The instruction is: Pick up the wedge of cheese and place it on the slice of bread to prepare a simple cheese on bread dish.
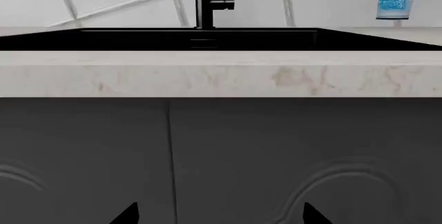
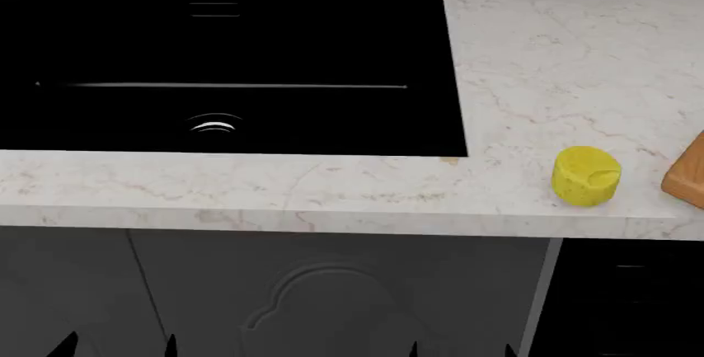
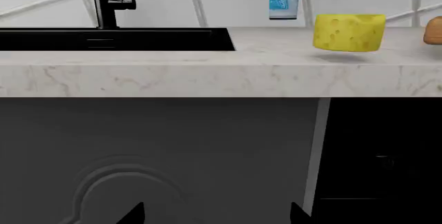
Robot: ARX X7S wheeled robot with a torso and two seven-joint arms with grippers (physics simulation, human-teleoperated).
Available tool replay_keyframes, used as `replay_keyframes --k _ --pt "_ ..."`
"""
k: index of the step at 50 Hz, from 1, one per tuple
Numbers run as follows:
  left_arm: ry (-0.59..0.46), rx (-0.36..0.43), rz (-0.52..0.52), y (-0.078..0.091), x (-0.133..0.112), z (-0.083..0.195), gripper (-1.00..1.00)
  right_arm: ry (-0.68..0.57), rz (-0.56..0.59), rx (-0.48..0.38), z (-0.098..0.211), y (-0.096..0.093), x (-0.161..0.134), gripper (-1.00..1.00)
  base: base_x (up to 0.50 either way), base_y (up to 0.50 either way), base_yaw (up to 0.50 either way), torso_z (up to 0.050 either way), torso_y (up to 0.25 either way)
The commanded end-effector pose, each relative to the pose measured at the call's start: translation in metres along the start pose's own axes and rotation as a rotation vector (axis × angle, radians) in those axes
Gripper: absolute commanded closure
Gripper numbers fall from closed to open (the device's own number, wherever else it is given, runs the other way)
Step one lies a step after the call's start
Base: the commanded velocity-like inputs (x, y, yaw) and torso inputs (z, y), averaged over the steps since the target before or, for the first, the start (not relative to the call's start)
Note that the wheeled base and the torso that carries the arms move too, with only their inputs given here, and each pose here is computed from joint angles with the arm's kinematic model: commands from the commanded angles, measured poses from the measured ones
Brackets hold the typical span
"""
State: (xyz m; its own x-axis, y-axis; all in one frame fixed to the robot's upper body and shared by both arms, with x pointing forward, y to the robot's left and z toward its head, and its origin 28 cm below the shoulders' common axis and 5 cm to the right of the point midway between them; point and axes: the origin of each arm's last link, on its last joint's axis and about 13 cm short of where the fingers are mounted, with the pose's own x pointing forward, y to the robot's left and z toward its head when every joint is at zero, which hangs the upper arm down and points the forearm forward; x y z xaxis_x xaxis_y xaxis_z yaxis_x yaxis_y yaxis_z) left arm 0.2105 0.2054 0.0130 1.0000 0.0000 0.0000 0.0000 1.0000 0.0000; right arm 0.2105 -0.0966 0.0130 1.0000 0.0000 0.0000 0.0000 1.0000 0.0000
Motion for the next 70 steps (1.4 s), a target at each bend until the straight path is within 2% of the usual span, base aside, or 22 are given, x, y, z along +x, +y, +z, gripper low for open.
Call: replay_keyframes --k 1,17,24,35,42,45,47,48,53,59,63,66,70 --pt "0.000 0.000 0.000 0.000 0.000 0.000 -1.00 0.000 0.000 0.000 0.000 0.000 0.000 -1.00 0.00 0.00 0.00 0.000 0.000" --pt "-0.003 0.010 -0.001 0.001 -0.001 -0.002 -1.00 0.006 0.004 0.001 -0.001 0.000 -0.002 -1.00 0.00 0.00 0.00 0.000 0.000" --pt "-0.016 0.023 -0.009 0.001 -0.005 0.005 -1.00 -0.009 -0.006 -0.011 0.008 -0.003 -0.005 -1.00 0.00 0.00 0.00 0.043 0.000" --pt "-0.061 0.047 -0.059 0.002 -0.005 0.043 -1.00 -0.063 -0.028 -0.029 0.036 -0.009 -0.010 -1.00 0.00 0.00 0.00 0.050 0.000" --pt "-0.068 0.095 -0.056 0.004 0.008 0.070 -1.00 -0.096 -0.002 -0.028 0.072 -0.013 -0.007 -1.00 0.00 0.00 0.00 0.050 0.000" --pt "-0.080 0.097 -0.056 0.004 0.011 0.082 -1.00 -0.089 0.016 -0.035 0.082 -0.014 -0.005 -1.00 0.00 0.00 0.00 0.050 0.000" --pt "-0.078 0.054 -0.052 0.004 0.014 0.092 -1.00 -0.089 0.015 -0.044 0.089 -0.016 -0.003 -1.00 0.00 0.00 0.00 0.050 0.000" --pt "-0.071 0.056 -0.063 0.004 0.017 0.095 -1.00 -0.074 0.035 -0.061 0.089 -0.015 -0.002 -1.00 0.00 0.00 0.00 0.050 0.000" --pt "-0.066 0.062 -0.058 0.006 0.026 0.113 -1.00 -0.070 0.040 -0.031 0.110 -0.019 0.009 -1.00 0.00 0.00 0.00 0.050 0.000" --pt "-0.077 0.082 -0.051 0.007 0.038 0.136 -1.00 -0.071 0.013 -0.021 0.131 -0.025 0.017 -1.00 0.00 0.00 0.00 0.050 0.000" --pt "-0.079 0.087 -0.047 0.008 0.043 0.144 -1.00 -0.069 0.014 -0.043 0.141 -0.025 0.023 -1.00 0.00 0.00 0.00 0.050 0.000" --pt "-0.067 0.050 -0.038 0.012 0.050 0.154 -1.00 -0.083 0.016 -0.041 0.152 -0.026 0.029 -1.00 0.00 0.00 0.00 0.050 0.000" --pt "-0.076 0.062 -0.023 0.014 0.056 0.167 -1.00 -0.099 0.002 -0.056 0.167 -0.026 0.037 -1.00 0.00 0.00 0.00 0.050 0.000"
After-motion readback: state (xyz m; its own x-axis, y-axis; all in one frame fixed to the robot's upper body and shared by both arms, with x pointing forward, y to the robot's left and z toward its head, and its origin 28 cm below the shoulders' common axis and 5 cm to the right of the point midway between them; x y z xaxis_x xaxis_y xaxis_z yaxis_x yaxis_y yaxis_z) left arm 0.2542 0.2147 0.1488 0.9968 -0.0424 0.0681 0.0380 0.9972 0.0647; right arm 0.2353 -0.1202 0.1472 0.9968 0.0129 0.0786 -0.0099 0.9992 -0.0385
